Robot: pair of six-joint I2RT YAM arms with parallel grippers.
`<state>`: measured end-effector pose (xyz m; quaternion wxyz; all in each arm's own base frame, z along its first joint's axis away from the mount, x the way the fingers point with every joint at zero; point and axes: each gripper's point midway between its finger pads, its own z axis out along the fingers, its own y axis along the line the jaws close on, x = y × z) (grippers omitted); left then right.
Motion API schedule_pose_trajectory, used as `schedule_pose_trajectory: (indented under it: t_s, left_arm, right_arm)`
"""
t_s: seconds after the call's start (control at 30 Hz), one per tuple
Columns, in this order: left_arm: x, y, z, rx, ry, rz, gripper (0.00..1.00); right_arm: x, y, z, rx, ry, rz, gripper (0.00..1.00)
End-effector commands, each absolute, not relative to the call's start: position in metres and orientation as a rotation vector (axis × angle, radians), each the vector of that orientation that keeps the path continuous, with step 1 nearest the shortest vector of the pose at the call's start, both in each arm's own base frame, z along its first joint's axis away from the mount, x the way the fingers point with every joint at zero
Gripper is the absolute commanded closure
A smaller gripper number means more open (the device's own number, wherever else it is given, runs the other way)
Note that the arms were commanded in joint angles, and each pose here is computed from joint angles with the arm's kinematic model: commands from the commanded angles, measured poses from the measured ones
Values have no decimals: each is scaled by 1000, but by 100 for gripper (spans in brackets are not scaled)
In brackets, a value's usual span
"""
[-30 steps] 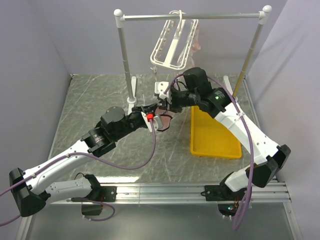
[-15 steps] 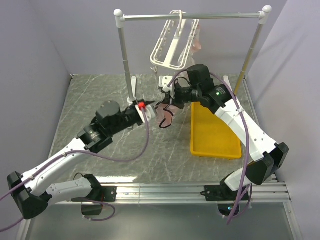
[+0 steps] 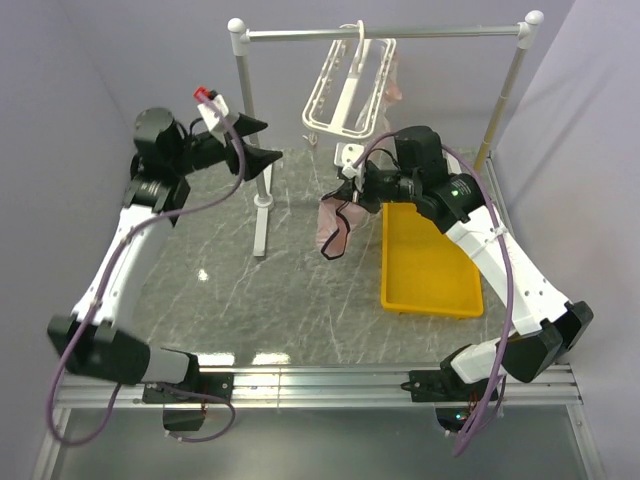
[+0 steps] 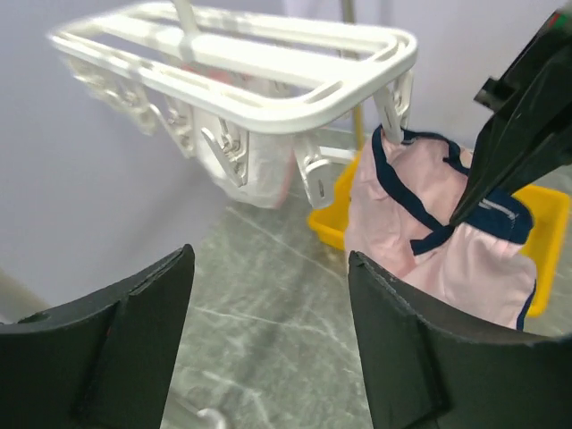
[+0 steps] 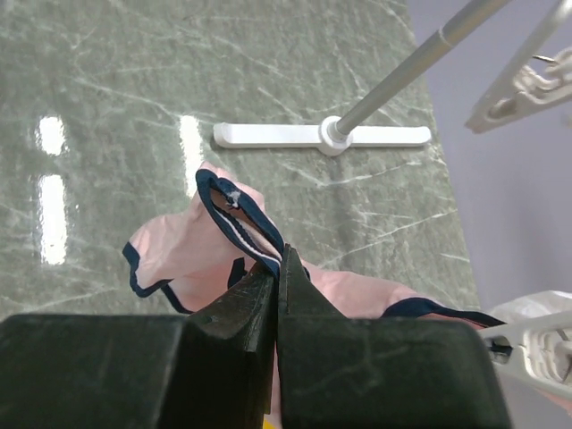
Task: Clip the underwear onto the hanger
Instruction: Adjust the underwear on the hanger, then open the clamp at the hanger.
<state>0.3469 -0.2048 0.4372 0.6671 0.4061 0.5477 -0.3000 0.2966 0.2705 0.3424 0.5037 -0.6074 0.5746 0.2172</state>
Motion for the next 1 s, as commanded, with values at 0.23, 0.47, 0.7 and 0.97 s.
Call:
schedule_pose_trajectory:
  t_s: [0.23, 0.47, 0.7, 0.97]
  left_arm:
    - [360, -240, 456, 1091, 1065, -989, 29]
    - [347, -259, 457, 1132, 1025, -1072, 28]
    - [351, -267, 450, 1209, 966, -1084, 38]
    - [353, -282, 440, 1282, 927, -1152, 41]
  right_arm:
    - [324, 264, 378, -1163, 1361, 475, 100]
    - [347, 263, 384, -1056, 1363, 417, 100]
    - [367, 259, 392, -992, 1333, 317, 100]
    - [396, 242, 397, -855, 1388, 164, 100]
